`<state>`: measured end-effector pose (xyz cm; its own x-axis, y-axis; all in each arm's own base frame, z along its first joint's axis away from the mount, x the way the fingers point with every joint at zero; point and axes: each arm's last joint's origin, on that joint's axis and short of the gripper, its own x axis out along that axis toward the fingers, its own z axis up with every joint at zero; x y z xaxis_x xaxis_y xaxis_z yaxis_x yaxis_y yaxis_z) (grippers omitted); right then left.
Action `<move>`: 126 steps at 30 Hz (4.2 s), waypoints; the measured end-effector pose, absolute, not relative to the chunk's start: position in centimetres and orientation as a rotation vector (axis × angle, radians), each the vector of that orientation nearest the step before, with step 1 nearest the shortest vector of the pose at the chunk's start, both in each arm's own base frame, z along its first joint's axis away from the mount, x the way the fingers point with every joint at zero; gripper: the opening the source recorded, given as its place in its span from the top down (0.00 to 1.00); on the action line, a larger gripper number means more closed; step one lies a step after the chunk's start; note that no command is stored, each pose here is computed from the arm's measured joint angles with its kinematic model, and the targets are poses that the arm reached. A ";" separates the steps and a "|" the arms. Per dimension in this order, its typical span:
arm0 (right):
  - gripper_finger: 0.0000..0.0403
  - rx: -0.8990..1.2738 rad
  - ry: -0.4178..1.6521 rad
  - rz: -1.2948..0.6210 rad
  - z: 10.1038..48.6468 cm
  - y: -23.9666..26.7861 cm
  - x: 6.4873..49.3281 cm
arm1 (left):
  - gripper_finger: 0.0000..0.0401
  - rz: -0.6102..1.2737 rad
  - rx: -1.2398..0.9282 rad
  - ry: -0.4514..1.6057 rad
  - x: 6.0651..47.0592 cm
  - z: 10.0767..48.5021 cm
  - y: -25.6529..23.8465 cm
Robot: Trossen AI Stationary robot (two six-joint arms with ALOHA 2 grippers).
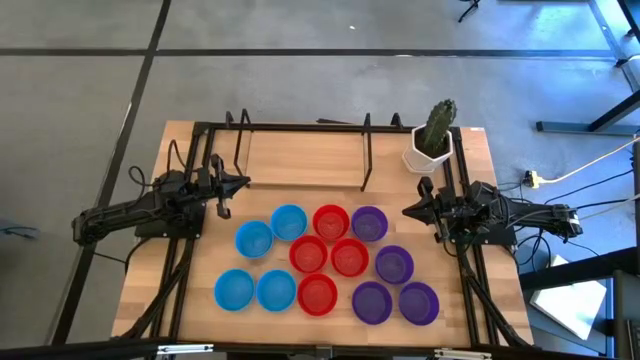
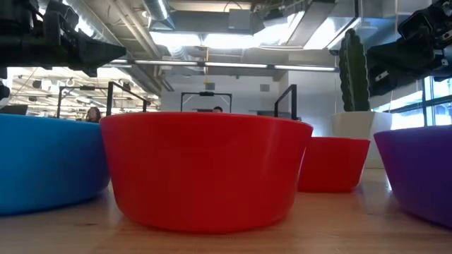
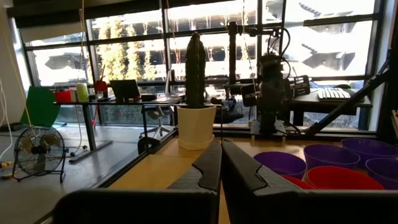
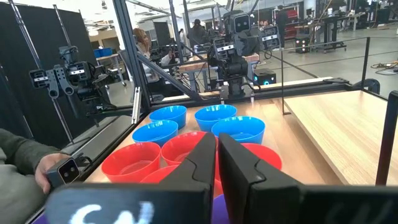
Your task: Pick & Place Mini bowls
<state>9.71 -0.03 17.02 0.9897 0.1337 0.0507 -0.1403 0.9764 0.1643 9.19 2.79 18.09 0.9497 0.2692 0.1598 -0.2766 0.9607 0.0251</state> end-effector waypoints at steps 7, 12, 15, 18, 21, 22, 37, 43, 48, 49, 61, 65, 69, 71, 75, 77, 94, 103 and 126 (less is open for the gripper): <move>0.95 0.168 -0.040 0.138 17.0 0.0 9.7 | 0.98 0.278 0.047 -0.156 9.2 18.1 2.8; 0.95 0.168 -0.040 0.138 17.0 0.0 9.7 | 0.98 0.278 0.047 -0.156 9.2 18.1 2.8; 0.95 0.168 -0.040 0.138 17.0 0.0 9.7 | 0.98 0.278 0.048 -0.155 9.2 18.1 2.8; 0.95 0.168 -0.040 0.139 17.0 0.0 9.7 | 0.98 0.277 0.048 -0.155 9.2 18.1 2.8; 0.95 0.168 -0.040 0.138 17.0 0.0 9.7 | 0.98 0.278 0.048 -0.155 9.2 18.1 2.8; 0.95 0.168 -0.040 0.138 17.0 0.0 9.7 | 0.98 0.278 0.048 -0.155 9.2 18.1 2.8; 0.95 0.168 -0.040 0.138 17.0 0.0 9.7 | 0.99 0.274 -0.004 -0.163 9.2 18.1 2.8; 0.95 0.166 -0.039 0.121 17.0 -0.1 9.7 | 0.99 0.266 -0.045 -0.233 9.1 18.7 2.8; 0.95 0.167 -0.045 0.101 17.0 -0.1 9.7 | 0.99 0.281 0.089 -0.251 9.0 19.0 2.7; 0.95 0.167 -0.057 0.073 17.1 -0.2 9.7 | 0.99 0.282 0.103 -0.219 9.1 18.8 2.8; 0.99 0.014 -0.115 -0.045 17.6 -0.5 9.7 | 0.99 0.318 0.107 -0.144 9.2 18.1 2.9; 0.95 0.041 -0.116 -0.086 17.6 -0.7 9.7 | 0.99 0.316 0.091 -0.141 9.2 18.0 2.9; 0.93 0.043 -0.116 -0.092 17.6 -0.7 9.7 | 0.99 0.318 0.111 -0.138 9.2 18.0 2.9; 0.93 0.043 -0.117 -0.092 17.6 -0.7 9.7 | 0.99 0.318 0.111 -0.138 9.2 18.0 2.9; 0.93 0.043 -0.117 -0.092 17.6 -0.7 9.7 | 0.99 0.317 0.112 -0.136 9.2 18.0 2.9; 0.93 0.043 -0.117 -0.092 17.6 -0.7 9.7 | 0.99 0.311 0.095 -0.140 9.2 18.2 2.9; 0.93 0.079 -0.081 -0.091 17.3 -0.7 9.8 | 0.99 0.115 0.082 0.135 12.0 30.9 -0.3; 0.93 0.089 -0.070 -0.082 17.2 -0.7 9.8 | 0.99 0.185 0.047 0.522 15.3 36.0 -1.9; 0.93 0.090 -0.013 -0.040 16.7 -0.5 9.8 | 0.87 0.246 -0.056 1.325 20.4 28.8 -8.6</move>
<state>9.81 -0.53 16.66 0.9991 -0.0400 0.0116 0.0388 0.9952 0.0901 20.42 -8.60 28.83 0.2218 0.1457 -0.9641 -0.2096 0.9728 0.0988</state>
